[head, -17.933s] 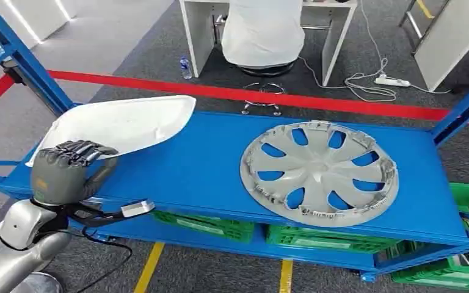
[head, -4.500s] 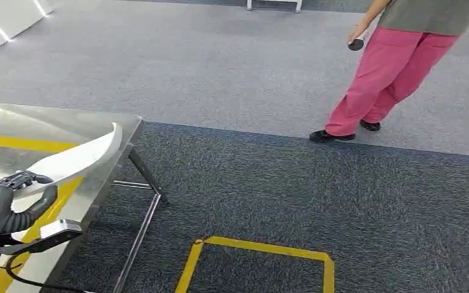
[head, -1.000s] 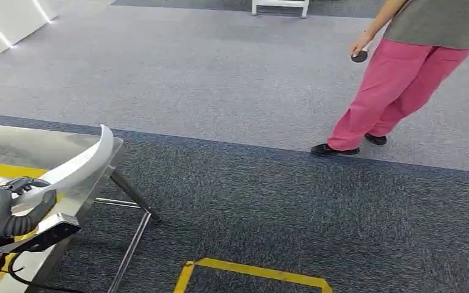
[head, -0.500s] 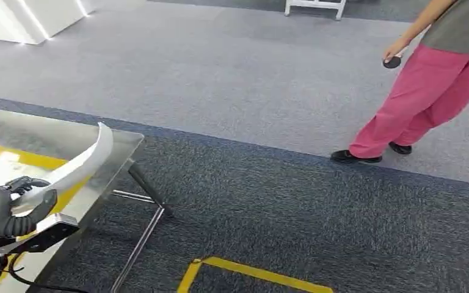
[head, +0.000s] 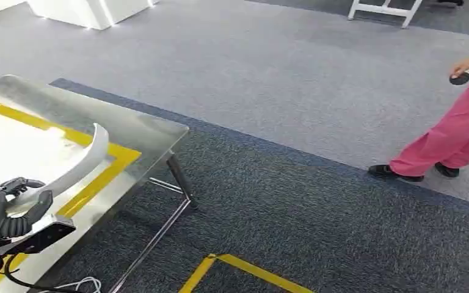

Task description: Take the parts from the cabinet and place them on the table.

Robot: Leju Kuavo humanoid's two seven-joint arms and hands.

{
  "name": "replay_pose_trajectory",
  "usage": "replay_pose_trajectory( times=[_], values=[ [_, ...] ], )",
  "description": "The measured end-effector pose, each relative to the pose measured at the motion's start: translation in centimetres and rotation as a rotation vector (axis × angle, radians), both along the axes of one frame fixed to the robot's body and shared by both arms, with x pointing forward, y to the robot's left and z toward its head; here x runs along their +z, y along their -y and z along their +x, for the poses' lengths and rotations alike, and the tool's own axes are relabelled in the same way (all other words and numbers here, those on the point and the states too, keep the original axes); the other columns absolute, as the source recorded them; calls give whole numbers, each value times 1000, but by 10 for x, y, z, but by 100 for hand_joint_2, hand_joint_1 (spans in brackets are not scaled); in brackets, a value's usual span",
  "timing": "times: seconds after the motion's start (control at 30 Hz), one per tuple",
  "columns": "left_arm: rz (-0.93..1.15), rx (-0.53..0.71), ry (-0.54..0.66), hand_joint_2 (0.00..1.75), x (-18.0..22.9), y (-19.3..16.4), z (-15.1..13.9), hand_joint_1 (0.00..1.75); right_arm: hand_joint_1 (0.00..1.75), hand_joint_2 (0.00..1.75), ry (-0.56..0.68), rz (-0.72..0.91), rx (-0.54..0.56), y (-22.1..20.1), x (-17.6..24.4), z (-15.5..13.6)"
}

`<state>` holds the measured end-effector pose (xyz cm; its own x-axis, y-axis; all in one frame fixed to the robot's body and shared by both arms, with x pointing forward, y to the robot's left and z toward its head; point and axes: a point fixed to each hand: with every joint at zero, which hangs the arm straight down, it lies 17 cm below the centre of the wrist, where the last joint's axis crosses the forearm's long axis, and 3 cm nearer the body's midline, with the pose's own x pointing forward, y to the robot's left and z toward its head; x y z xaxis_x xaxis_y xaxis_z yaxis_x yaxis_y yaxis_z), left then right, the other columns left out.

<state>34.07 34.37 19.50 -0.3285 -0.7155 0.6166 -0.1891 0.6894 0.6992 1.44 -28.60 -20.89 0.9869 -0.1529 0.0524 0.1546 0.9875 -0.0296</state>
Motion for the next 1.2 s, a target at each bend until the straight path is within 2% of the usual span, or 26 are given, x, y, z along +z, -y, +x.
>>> replay_pose_trajectory(
  times=[0.33, 0.6, 0.87, 1.2],
  values=[
    [-66, 26, -15, 175, -5, -6, -11, 175, 0, 0, -13, 1, 13, -3, -1, -7],
    [-113, 54, -3, 175, -1, -11, -12, 175, 0, 0, 9, 0, 27, -5, -2, 2],
    [-193, 77, -3, 175, 2, -15, -9, 175, 0, 0, 4, 4, 40, -9, -3, -1],
    [-206, 36, -5, 175, 6, -6, -5, 175, 0, 0, 27, 4, 53, -11, -2, 11]
  ],
)
